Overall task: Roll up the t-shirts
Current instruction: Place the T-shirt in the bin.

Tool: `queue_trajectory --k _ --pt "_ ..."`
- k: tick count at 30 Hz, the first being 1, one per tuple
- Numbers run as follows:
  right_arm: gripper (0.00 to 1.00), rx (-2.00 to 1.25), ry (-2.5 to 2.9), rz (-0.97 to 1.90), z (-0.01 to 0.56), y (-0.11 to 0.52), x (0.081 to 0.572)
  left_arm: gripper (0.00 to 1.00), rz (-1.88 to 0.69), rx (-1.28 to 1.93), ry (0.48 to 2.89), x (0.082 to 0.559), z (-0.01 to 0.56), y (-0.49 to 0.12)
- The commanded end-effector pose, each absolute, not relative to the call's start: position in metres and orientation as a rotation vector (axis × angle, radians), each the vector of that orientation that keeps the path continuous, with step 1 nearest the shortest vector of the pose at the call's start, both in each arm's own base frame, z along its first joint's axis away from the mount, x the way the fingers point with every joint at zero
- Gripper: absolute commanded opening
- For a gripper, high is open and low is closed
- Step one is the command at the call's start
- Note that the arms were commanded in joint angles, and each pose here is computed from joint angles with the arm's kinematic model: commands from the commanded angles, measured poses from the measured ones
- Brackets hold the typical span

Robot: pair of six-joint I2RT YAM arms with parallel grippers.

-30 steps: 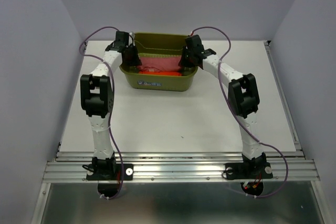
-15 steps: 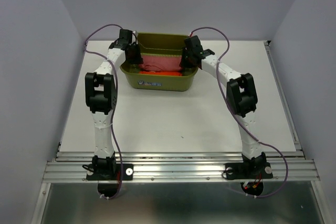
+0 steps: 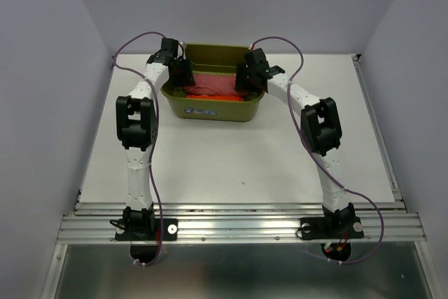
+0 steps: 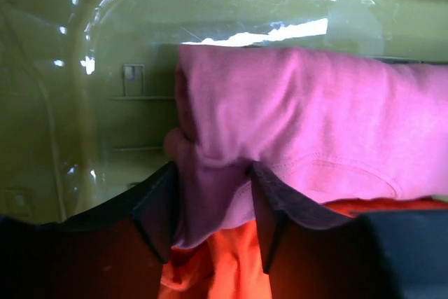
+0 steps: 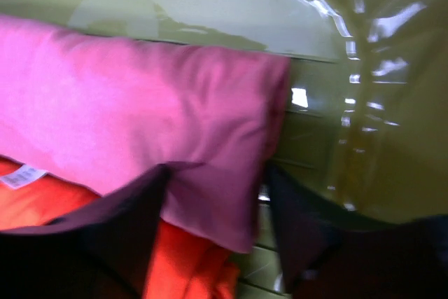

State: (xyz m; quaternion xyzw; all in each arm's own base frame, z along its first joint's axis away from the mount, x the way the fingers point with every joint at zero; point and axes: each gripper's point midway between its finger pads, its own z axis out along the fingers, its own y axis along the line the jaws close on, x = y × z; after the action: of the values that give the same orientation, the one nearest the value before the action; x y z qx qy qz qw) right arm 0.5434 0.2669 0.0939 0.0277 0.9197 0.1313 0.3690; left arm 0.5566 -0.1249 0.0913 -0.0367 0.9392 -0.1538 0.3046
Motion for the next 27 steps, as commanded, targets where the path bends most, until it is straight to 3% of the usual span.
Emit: queue_trajectory --k 1,4,10,27 --pt "0.72 0.093 2.305 0.308 0.125 0.258 0.55 0.57 -0.383 -0.096 2.441 0.564 0.121 -0.117" --pt "0.88 0.103 2.284 0.312 0.135 0.257 0.551 0.7 -0.39 -0.091 2.438 0.563 0.128 -0.118" --pt "0.99 0.137 2.252 0.308 0.15 0.253 0.552 0.86 -0.386 -0.097 2.414 0.561 0.145 -0.117" --pt "1.0 0.14 2.099 0.382 0.205 0.256 0.558 0.85 -0.417 -0.1 2.28 0.568 0.197 -0.122"
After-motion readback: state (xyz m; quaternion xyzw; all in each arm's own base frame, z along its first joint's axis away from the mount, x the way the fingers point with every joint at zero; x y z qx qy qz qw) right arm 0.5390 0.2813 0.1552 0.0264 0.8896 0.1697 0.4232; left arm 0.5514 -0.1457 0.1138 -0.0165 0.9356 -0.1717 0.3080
